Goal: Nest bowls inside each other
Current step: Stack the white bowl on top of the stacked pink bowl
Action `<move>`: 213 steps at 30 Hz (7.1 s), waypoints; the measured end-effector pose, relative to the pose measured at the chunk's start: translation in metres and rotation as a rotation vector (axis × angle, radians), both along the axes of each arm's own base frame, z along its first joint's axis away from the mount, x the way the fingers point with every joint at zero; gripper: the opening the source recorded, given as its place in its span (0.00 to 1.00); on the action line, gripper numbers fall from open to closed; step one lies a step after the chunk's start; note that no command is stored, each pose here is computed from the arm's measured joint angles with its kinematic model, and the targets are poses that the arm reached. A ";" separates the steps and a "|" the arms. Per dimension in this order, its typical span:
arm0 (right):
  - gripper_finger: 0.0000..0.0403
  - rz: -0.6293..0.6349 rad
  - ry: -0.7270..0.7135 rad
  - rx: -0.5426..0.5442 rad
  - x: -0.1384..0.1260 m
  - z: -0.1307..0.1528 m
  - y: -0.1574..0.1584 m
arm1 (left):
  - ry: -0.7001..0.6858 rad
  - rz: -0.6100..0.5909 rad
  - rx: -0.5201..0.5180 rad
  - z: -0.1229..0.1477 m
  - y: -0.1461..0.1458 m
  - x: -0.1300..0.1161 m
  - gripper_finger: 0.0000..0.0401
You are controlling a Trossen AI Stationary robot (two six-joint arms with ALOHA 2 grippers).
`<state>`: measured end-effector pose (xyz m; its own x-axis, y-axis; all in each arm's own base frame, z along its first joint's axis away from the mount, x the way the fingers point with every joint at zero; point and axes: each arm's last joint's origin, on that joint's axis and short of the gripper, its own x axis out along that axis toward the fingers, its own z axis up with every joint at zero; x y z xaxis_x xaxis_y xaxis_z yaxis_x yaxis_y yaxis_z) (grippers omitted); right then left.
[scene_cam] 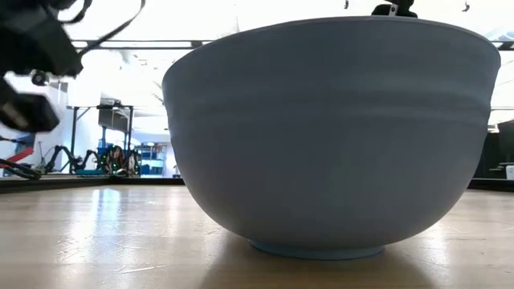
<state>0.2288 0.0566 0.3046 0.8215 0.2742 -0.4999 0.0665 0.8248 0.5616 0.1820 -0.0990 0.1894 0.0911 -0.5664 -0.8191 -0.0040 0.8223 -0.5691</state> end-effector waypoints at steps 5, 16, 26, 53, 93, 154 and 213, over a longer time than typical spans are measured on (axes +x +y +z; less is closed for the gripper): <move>0.02 0.020 -0.007 -0.035 0.000 0.000 0.000 | -0.152 0.065 -0.011 0.038 0.008 0.005 0.00; 0.02 -0.003 -0.108 -0.154 -0.012 0.013 -0.006 | -0.434 0.511 -0.015 0.139 0.070 0.072 0.00; 0.02 -0.052 -0.158 -0.288 -0.049 0.030 -0.018 | -0.478 0.611 0.017 0.182 0.116 0.158 0.00; 0.02 0.029 -0.065 -0.505 -0.075 0.023 -0.025 | 0.170 0.686 0.122 0.132 0.154 0.225 0.00; 0.02 -0.044 -0.007 -0.384 -0.077 0.021 -0.026 | 0.126 0.541 0.167 0.124 0.142 0.225 0.36; 0.02 -0.052 -0.054 -0.374 -0.074 0.024 -0.025 | -0.024 0.487 0.249 0.139 0.147 0.208 0.00; 0.02 -0.098 -0.010 -0.354 -0.038 0.010 -0.019 | -0.376 0.367 -0.019 0.118 0.062 0.220 0.00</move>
<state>0.1904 0.0377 0.3150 0.8408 0.0057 -0.5413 0.1504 0.9582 0.2436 0.4022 -0.0366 0.3075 0.5717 -0.4563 -0.6819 -0.0824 0.7950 -0.6010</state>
